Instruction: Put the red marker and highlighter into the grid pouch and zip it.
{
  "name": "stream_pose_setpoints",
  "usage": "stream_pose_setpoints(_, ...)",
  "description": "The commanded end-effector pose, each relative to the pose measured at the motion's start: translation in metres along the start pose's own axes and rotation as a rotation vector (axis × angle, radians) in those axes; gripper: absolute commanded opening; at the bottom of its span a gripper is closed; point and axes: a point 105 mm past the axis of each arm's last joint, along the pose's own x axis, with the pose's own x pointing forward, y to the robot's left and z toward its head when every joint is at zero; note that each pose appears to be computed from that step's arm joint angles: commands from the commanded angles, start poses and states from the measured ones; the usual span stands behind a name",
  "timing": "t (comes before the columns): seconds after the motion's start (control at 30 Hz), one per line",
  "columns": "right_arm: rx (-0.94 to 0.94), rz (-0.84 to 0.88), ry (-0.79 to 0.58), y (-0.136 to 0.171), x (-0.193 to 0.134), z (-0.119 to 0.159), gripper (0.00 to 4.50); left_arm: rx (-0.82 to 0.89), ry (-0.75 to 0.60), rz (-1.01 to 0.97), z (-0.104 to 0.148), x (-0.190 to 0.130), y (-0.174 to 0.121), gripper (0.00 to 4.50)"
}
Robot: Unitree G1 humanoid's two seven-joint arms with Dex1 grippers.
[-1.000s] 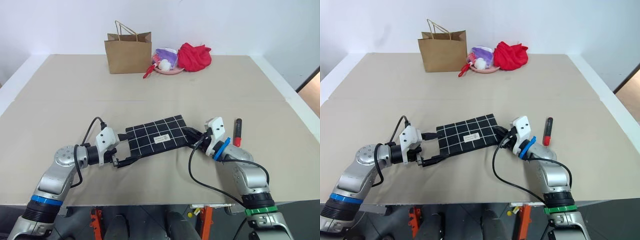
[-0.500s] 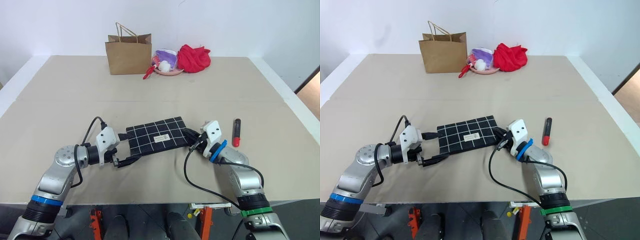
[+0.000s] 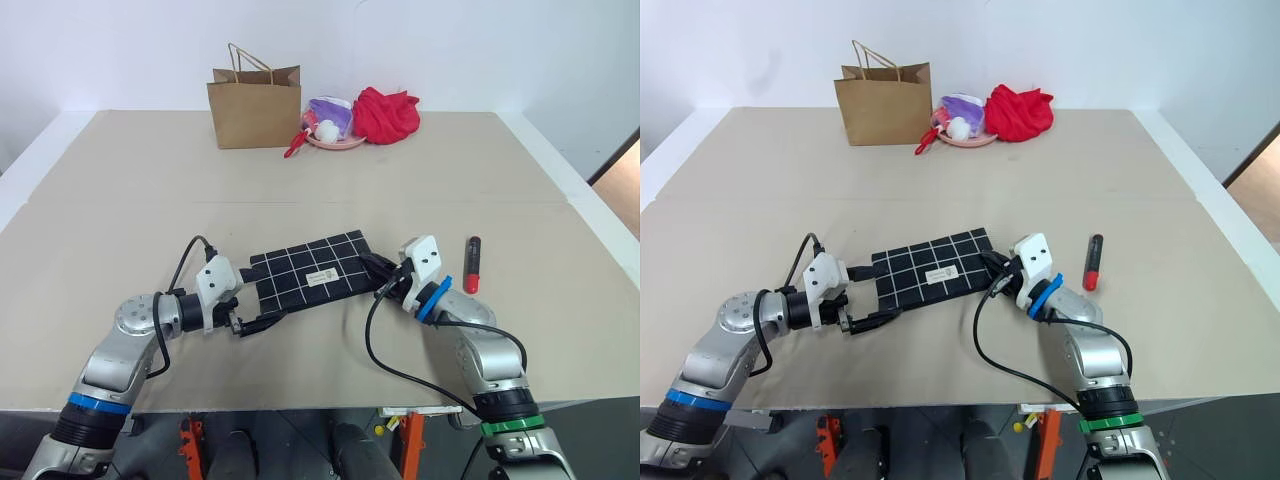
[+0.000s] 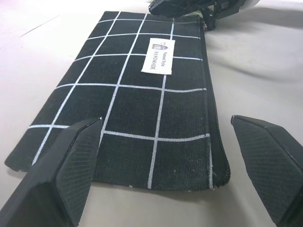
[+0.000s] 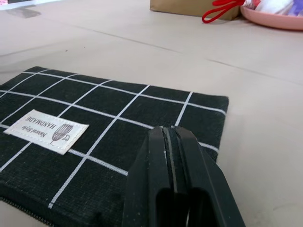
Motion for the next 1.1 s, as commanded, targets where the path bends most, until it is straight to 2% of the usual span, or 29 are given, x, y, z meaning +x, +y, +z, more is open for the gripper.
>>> stream_pose_setpoints(0.03,-0.027,0.048,-0.003,0.008,0.002,0.002,0.04,0.036,-0.022,-0.005,0.01,0.001,-0.003,4.5)
stream_pose_setpoints(0.13,-0.05,0.073,0.055,0.012,0.001,-0.013,0.04,0.038,-0.023,-0.003,0.01,0.001,-0.004,4.5)
stream_pose_setpoints(0.23,-0.034,0.063,0.054,0.01,0.001,-0.015,0.04,0.058,-0.023,0.003,0.011,-0.001,-0.004,4.5)
stream_pose_setpoints(0.43,-0.04,0.071,0.048,0.009,0.0,-0.014,0.04,0.202,0.04,-0.012,0.005,-0.013,-0.005,4.5)
stream_pose_setpoints(0.6,-0.047,0.071,0.041,0.007,-0.001,-0.012,0.04,0.335,0.11,-0.07,-0.011,-0.022,-0.009,4.5)
stream_pose_setpoints(0.87,-0.053,0.071,0.03,0.008,-0.001,-0.009,0.04,0.448,0.077,-0.097,-0.015,-0.01,-0.003,4.5)
stream_pose_setpoints(1.1,-0.059,0.062,0.024,0.006,-0.003,-0.008,0.04,0.436,0.046,-0.117,-0.016,0.003,0.007,4.5)
